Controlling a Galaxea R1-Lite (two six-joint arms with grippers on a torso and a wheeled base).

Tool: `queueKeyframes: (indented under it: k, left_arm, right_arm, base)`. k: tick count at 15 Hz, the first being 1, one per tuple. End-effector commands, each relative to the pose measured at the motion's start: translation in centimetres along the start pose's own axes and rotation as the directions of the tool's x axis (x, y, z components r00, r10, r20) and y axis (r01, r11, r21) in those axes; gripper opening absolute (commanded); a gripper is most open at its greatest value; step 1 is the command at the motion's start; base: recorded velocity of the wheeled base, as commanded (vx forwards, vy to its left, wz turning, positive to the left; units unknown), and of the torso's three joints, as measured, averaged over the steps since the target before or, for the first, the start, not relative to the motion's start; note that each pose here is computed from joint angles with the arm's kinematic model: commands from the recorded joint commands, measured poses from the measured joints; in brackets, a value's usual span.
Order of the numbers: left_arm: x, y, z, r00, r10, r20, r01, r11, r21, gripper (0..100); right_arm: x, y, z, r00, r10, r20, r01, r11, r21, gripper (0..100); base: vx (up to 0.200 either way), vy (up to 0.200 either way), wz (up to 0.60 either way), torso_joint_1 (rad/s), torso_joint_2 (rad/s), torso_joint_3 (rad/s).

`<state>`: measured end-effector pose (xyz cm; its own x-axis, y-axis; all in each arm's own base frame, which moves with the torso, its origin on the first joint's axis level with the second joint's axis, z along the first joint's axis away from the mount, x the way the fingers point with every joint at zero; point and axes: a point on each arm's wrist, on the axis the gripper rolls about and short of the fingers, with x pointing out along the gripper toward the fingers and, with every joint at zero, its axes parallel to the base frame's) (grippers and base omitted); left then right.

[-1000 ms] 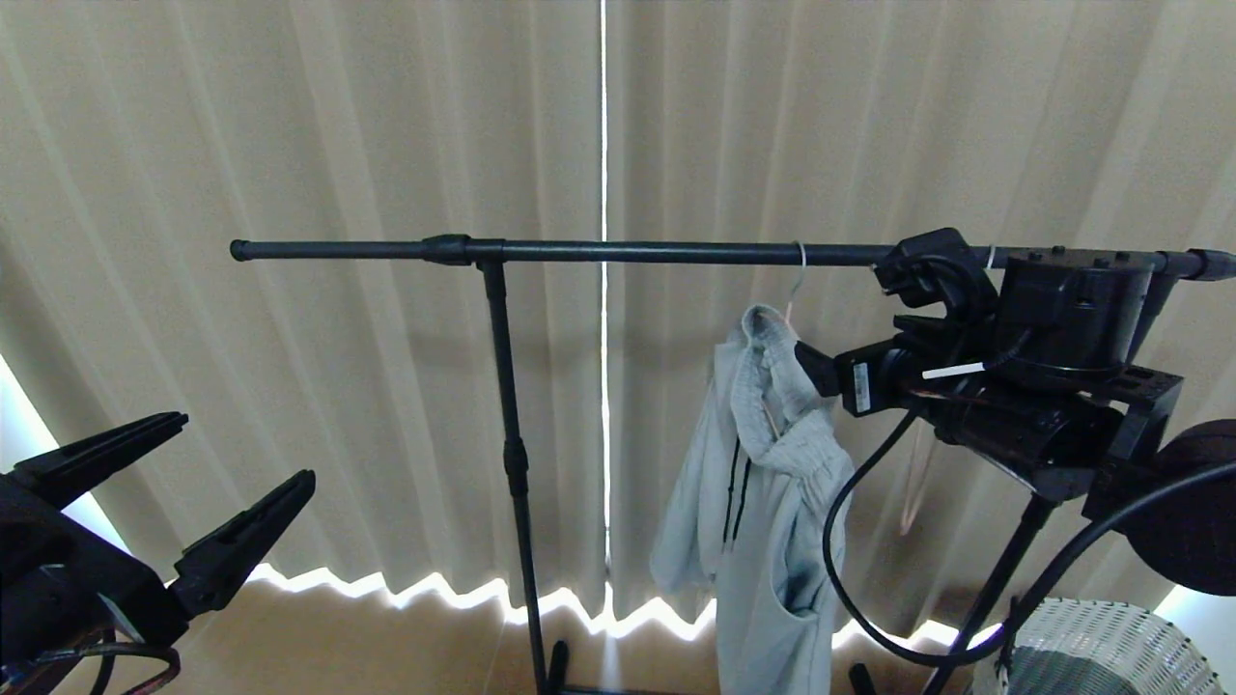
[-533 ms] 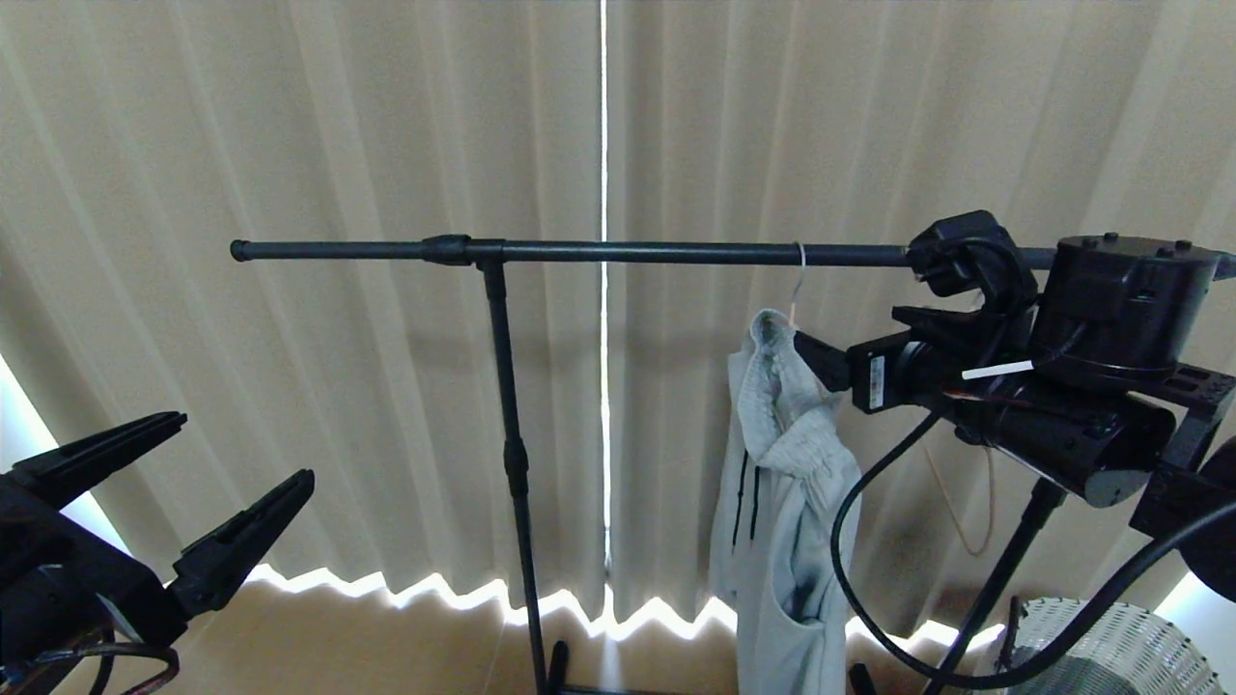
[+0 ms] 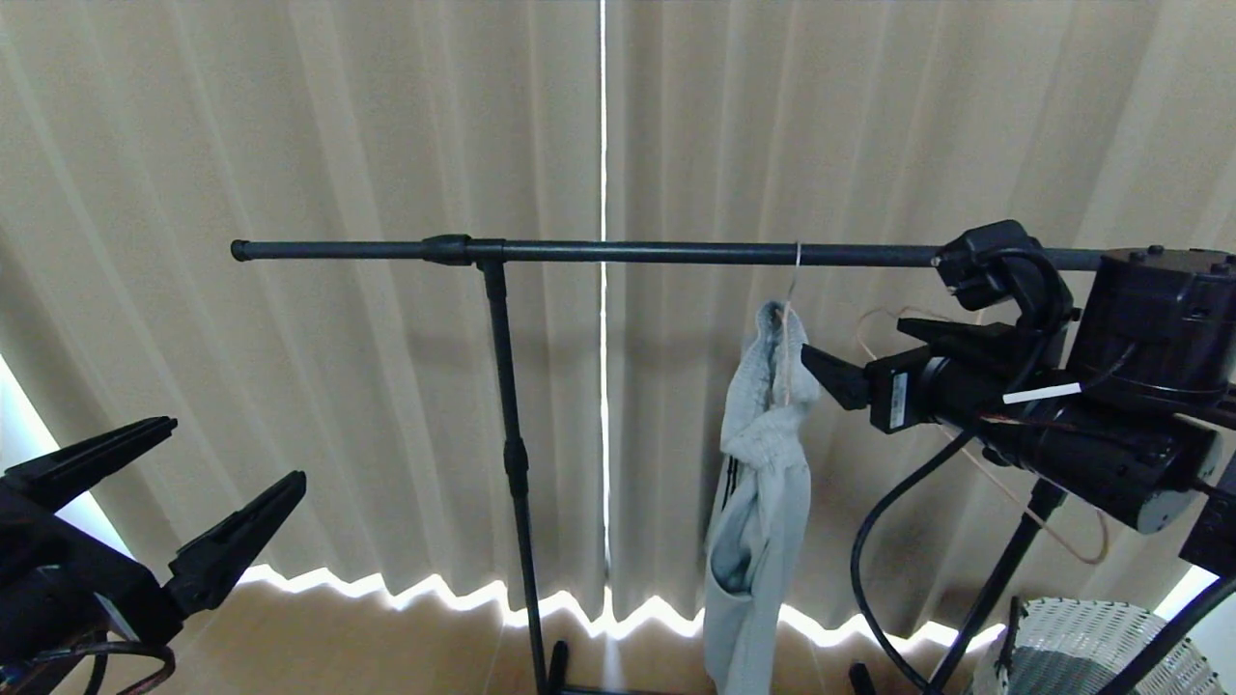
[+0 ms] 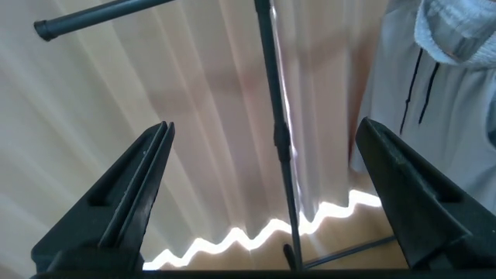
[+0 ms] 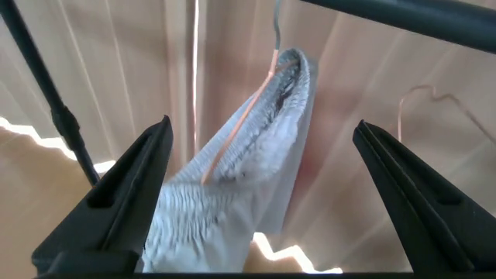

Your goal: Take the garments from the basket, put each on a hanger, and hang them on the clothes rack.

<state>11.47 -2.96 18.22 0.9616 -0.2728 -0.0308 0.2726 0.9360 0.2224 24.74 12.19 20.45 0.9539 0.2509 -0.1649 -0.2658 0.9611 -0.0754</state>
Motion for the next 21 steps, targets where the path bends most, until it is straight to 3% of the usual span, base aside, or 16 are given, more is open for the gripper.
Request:
queueKeyframes:
  k: [1,5,7,11,18,21]
  left_arm:
    - [-0.2,0.0,-0.4,1.0,0.009,-0.011,-0.009,1.0,0.0,100]
    - [-1.5,0.1,-0.8,1.0,0.031,0.004,-0.031,1.0,0.0,100]
    - [-2.4,0.4,-2.3,0.993,0.092,-0.07,-0.09,0.995,0.036,100]
    - [-2.7,0.7,-3.3,0.98,0.126,-0.151,-0.12,0.991,0.054,100]
    - [-2.7,0.6,-3.5,0.98,0.119,-0.161,-0.113,0.992,0.051,100]
    - [-2.7,0.6,-3.6,0.98,0.119,-0.162,-0.112,0.992,0.05,100]
  right_arm:
    - [-2.2,-0.7,0.4,0.999,-0.019,0.028,0.019,1.0,0.002,100]
    - [-5.6,-2.6,-1.1,0.996,-0.088,0.003,0.088,0.996,-0.009,100]
    - [-6.9,-4.5,-2.7,0.983,-0.176,-0.053,0.174,0.984,-0.038,100]
    - [-8.4,-4.7,-4.7,0.965,-0.243,-0.099,0.239,0.97,-0.051,100]
    - [-9.7,-4.7,-7.2,0.961,-0.263,-0.087,0.26,0.964,-0.049,100]
    - [-10.3,-4.7,-8.6,0.951,-0.281,-0.131,0.275,0.959,-0.064,100]
  base:
    - [0.0,0.0,0.0,0.0,0.0,0.0]
    - [0.0,0.0,0.0,0.0,0.0,0.0]
    - [0.0,0.0,0.0,0.0,0.0,0.0]
    - [0.0,0.0,0.0,0.0,0.0,0.0]
    - [0.0,0.0,0.0,0.0,0.0,0.0]
    - [0.0,0.0,0.0,0.0,0.0,0.0]
